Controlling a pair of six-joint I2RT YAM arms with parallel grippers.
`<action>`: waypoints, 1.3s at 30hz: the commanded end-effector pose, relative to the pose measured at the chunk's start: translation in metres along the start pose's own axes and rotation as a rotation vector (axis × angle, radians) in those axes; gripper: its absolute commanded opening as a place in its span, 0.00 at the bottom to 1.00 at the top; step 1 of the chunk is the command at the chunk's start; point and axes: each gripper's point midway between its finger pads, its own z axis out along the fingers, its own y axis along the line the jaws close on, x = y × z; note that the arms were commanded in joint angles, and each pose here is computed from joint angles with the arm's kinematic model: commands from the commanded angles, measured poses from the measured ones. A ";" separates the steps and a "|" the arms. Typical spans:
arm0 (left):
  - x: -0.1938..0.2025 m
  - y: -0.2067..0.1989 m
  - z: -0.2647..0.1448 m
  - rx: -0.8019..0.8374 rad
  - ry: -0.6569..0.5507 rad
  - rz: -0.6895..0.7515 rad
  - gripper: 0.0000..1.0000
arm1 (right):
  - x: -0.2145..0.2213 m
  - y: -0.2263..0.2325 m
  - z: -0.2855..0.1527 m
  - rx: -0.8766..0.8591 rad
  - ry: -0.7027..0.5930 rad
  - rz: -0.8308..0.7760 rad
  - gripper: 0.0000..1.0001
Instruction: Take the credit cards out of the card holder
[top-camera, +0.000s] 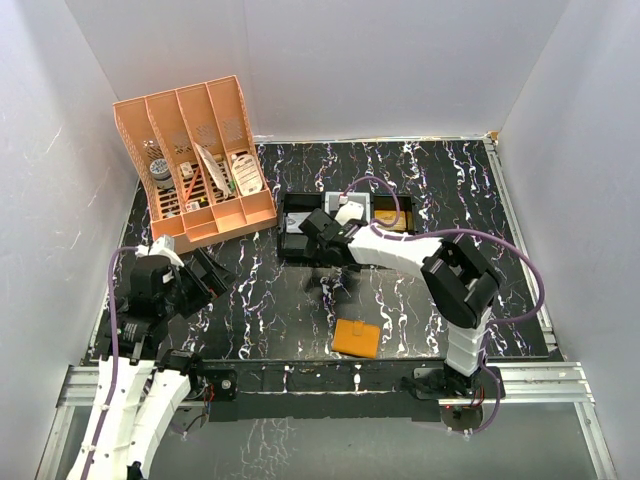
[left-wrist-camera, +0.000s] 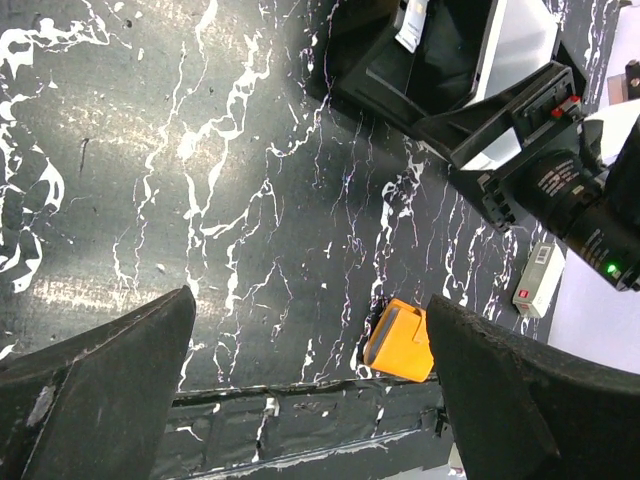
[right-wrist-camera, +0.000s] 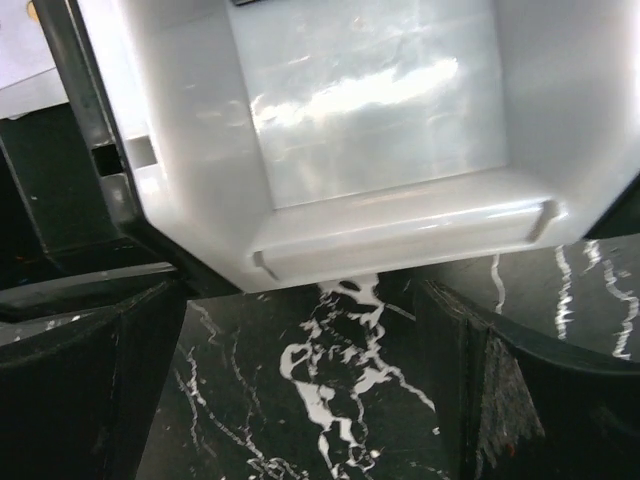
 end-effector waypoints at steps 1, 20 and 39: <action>0.001 -0.014 0.000 0.091 -0.002 0.014 0.99 | -0.027 -0.014 -0.011 0.088 -0.072 -0.104 0.98; -0.003 -0.076 -0.016 0.461 -0.030 0.030 0.99 | 0.066 -0.071 -0.173 -0.602 0.269 -0.078 0.98; 0.054 -0.069 0.004 0.501 0.328 -0.117 0.99 | 0.150 -0.084 -0.142 -0.470 0.487 -0.074 0.98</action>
